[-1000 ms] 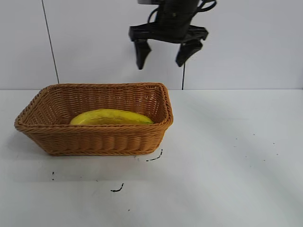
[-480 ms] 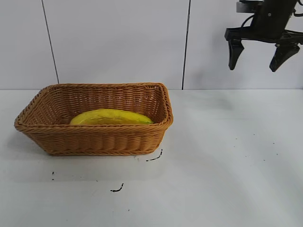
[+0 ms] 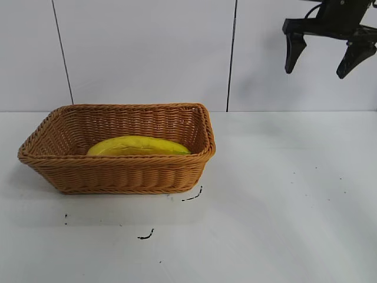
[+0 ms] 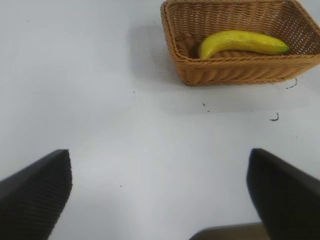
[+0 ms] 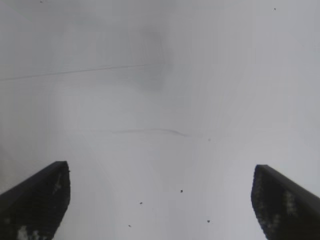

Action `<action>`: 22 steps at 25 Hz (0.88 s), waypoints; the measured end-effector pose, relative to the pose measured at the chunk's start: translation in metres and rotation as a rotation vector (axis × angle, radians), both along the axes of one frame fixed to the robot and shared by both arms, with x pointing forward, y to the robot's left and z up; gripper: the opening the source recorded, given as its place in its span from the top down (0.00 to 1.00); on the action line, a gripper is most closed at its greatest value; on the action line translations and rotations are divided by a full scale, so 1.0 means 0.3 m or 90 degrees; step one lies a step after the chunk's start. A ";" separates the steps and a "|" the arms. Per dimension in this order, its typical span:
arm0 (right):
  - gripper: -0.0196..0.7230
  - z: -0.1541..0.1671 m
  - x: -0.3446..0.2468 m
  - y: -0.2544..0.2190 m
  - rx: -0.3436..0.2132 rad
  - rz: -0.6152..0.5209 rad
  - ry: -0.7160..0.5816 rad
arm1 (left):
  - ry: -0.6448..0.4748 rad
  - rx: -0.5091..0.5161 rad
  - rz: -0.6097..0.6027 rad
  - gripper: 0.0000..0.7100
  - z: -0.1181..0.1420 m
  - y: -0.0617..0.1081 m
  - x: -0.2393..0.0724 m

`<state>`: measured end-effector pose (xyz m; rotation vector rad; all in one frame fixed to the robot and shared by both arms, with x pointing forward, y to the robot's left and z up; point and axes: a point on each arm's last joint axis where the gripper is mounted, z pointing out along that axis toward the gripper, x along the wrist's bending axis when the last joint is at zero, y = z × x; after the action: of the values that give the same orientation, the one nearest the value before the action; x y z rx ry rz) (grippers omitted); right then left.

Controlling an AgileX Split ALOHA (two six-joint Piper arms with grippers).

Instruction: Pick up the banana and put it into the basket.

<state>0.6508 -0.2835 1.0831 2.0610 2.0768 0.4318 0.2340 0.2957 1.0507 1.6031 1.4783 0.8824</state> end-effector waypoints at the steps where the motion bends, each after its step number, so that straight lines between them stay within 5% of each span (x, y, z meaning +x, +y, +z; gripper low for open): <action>1: 0.05 -0.003 -0.040 -0.001 0.000 0.000 0.014 | 0.000 0.000 0.000 0.03 0.000 0.000 0.000; 7: 0.05 0.022 -0.344 -0.007 -0.006 0.016 0.051 | 0.000 0.000 0.000 0.03 0.000 0.000 0.000; 15: 0.05 -0.072 -0.782 -0.017 -0.010 0.032 0.079 | 0.000 0.000 0.000 0.03 0.000 0.000 0.000; 22: 0.05 -0.161 -1.048 -0.024 -0.011 0.025 -0.076 | 0.000 0.000 0.000 0.03 0.000 0.000 0.000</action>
<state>0.3365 -0.2906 1.0350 1.9371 2.0470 0.5269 0.2340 0.2957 1.0507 1.6031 1.4783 0.8824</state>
